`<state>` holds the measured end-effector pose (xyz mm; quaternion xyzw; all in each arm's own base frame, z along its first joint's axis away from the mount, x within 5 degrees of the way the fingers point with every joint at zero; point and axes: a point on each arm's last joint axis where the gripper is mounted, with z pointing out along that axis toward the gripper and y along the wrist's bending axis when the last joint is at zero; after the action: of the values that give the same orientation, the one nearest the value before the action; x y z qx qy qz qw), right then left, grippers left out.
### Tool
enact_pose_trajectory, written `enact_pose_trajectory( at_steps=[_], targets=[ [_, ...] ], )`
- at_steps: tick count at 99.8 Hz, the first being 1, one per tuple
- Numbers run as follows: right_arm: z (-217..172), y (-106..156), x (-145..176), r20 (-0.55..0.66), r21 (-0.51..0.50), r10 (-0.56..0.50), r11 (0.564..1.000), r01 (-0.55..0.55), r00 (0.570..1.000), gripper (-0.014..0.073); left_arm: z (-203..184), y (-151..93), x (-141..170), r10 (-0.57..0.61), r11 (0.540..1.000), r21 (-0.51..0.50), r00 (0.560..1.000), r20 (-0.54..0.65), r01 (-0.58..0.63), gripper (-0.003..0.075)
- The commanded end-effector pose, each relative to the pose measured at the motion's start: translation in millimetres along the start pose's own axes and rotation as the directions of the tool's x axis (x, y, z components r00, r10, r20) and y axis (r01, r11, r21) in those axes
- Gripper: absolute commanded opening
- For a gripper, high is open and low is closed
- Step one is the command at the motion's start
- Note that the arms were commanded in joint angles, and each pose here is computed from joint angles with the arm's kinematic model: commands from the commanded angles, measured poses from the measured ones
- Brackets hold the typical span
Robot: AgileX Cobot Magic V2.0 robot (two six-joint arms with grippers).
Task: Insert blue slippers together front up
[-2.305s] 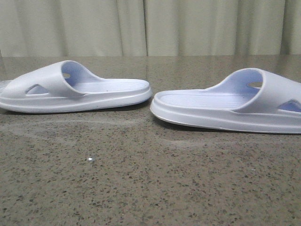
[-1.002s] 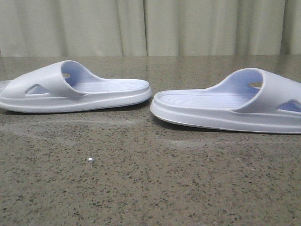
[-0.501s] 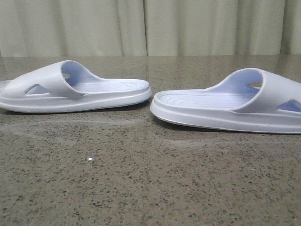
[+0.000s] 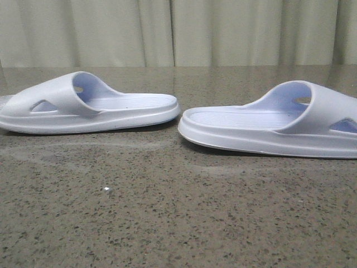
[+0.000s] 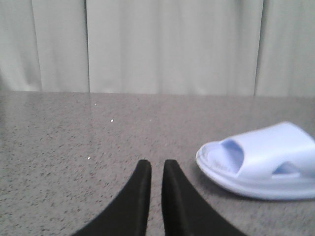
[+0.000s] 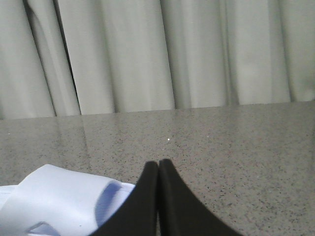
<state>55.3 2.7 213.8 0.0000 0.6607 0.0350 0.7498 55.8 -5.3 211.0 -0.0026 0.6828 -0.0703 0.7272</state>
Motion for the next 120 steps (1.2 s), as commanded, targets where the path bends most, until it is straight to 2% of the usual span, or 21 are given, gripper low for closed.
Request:
enact_pose_trajectory(
  at_steps=[1, 11, 29, 41, 57, 69, 91, 101, 113, 120],
  targets=[
    [-3.1, 0.9, -20.4, 0.1, -0.001, -0.009, 1.0, 0.009, 0.995, -0.0106, -3.7, 1.0, -14.7, -0.168, 0.986, 0.013, 0.974, 0.151, 0.168, 0.0015],
    [-6.7, 1.1, -41.3, 0.081, 0.01, -0.009, 1.0, 0.008, 0.997, -0.0106, -6.3, -2.1, -28.7, -0.224, 0.975, 0.036, 0.965, 0.135, 0.221, 0.0015],
    [-17.0, 1.9, -88.1, 0.065, 0.027, -0.007, 1.0, 0.005, 0.998, -0.009, -12.0, -13.5, -67.5, -0.214, 0.974, 0.08, 0.977, 0.007, 0.213, 0.0015],
    [-17.5, 1.9, -113.1, -0.014, 0.043, -0.002, 0.999, 0.003, 1.0, -0.0076, -10.2, -20.5, -100.2, -0.211, 0.971, 0.097, 0.975, -0.067, 0.217, 0.0015],
    [-6.8, 2.2, -140.5, -0.121, 0.059, 0.004, 0.998, 0.003, 0.993, -0.0077, 3.0, -27.5, -127.4, -0.202, 0.969, 0.102, 0.958, -0.205, 0.226, 0.0015],
    [6.8, 2.3, -146.7, -0.182, 0.063, 0.008, 0.998, 0.004, 0.983, -0.0078, 13.8, -29.6, -133.9, -0.215, 0.964, 0.098, 0.943, -0.253, 0.246, 0.0016],
    [20.5, 3.0, -134.6, -0.313, 0.064, 0.046, 0.998, -0.027, 0.949, -0.0075, 21.7, -31.9, -126.0, -0.238, 0.954, 0.091, 0.908, -0.346, 0.285, 0.0024],
    [23.3, 4.4, -133.0, -0.329, 0.058, 0.071, 0.997, -0.055, 0.942, -0.0019, 21.9, -34.6, -123.4, -0.286, 0.934, 0.1, 0.887, -0.364, 0.342, 0.012],
    [25.3, 4.9, -132.1, -0.338, 0.057, 0.079, 0.996, -0.064, 0.938, 0.0158, 22.3, -35.7, -121.2, -0.309, 0.924, 0.102, 0.875, -0.373, 0.369, 0.0377],
    [25.5, 4.9, -132.7, -0.332, 0.056, 0.079, 0.996, -0.064, 0.94, 0.024, 22.5, -35.8, -122.1, -0.316, 0.921, 0.104, 0.875, -0.366, 0.376, 0.0483]
  ],
)
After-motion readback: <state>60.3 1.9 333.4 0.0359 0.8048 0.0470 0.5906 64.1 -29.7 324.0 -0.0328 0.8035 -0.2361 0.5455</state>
